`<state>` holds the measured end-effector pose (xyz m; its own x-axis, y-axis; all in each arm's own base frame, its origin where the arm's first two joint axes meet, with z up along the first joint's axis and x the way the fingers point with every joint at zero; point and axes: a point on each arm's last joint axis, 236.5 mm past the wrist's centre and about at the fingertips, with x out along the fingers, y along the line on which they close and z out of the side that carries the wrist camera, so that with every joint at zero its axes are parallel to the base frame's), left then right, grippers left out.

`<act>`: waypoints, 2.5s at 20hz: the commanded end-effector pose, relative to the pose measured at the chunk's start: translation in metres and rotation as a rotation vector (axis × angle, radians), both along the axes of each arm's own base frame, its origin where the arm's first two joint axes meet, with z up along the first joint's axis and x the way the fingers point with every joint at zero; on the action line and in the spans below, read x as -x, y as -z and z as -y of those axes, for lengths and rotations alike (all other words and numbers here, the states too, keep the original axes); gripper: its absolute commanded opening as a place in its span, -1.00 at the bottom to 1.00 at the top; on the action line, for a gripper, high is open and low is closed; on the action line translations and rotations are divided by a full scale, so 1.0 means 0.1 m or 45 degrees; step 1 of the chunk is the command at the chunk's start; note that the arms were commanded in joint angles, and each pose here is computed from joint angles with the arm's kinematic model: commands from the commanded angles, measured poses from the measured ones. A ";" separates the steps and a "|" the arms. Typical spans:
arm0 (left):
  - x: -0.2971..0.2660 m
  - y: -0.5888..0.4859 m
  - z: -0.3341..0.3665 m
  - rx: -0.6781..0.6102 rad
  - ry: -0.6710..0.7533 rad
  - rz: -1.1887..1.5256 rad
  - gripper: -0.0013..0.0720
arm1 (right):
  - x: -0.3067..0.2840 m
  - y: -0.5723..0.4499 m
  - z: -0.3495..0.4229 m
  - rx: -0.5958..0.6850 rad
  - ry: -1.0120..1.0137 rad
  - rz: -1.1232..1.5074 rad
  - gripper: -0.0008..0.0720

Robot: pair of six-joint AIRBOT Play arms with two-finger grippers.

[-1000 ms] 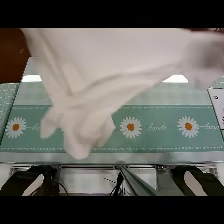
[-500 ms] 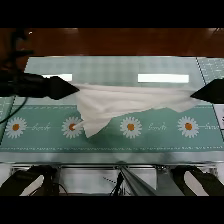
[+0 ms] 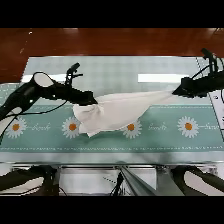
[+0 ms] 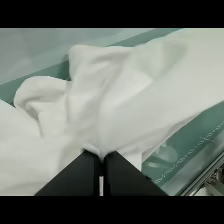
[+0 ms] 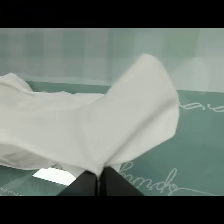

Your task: Fold the shirts.

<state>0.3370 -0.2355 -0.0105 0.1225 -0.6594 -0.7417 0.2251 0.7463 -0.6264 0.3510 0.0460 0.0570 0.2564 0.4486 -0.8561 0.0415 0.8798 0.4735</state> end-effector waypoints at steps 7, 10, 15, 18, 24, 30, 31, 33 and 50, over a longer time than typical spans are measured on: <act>-0.23 -0.24 -0.57 0.056 0.003 -0.160 0.25 | -0.12 0.42 -0.01 -0.030 -0.050 -0.083 -0.92; -0.12 -0.53 -1.06 0.080 -0.046 -0.200 0.25 | -0.08 0.42 -0.02 -0.029 -0.086 -0.088 -0.92; 0.52 -0.27 -1.46 0.097 -0.236 -0.344 0.32 | -0.08 0.42 -0.01 -0.024 -0.094 -0.082 -0.92; 1.05 0.16 -1.30 0.134 -0.216 -0.546 0.32 | -0.09 0.42 -0.01 -0.022 -0.096 -0.077 -0.92; 1.37 0.66 -1.18 0.100 -0.264 -0.622 0.32 | -0.09 0.42 -0.01 -0.021 -0.096 -0.077 -0.92; 1.17 0.88 -0.94 0.084 -0.305 -0.567 0.32 | -0.09 0.42 -0.01 -0.021 -0.096 -0.078 -0.92; 1.11 0.93 -0.91 0.079 -0.326 -0.554 0.32 | -0.08 0.42 -0.01 -0.022 -0.098 -0.081 -0.92; 1.01 1.02 -0.89 0.061 -0.368 -0.522 0.32 | -0.06 0.42 -0.02 -0.025 -0.104 -0.090 -0.92; 0.64 -0.66 -0.71 0.235 -0.242 0.159 -0.90 | 0.03 -0.13 -0.06 0.017 -0.130 0.110 -0.92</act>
<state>0.2691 -0.1612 -0.0176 0.2202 -0.7250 -0.6526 -0.0026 0.6685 -0.7437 0.3511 0.0497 0.0434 0.2135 0.4734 -0.8546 -0.0441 0.8785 0.4756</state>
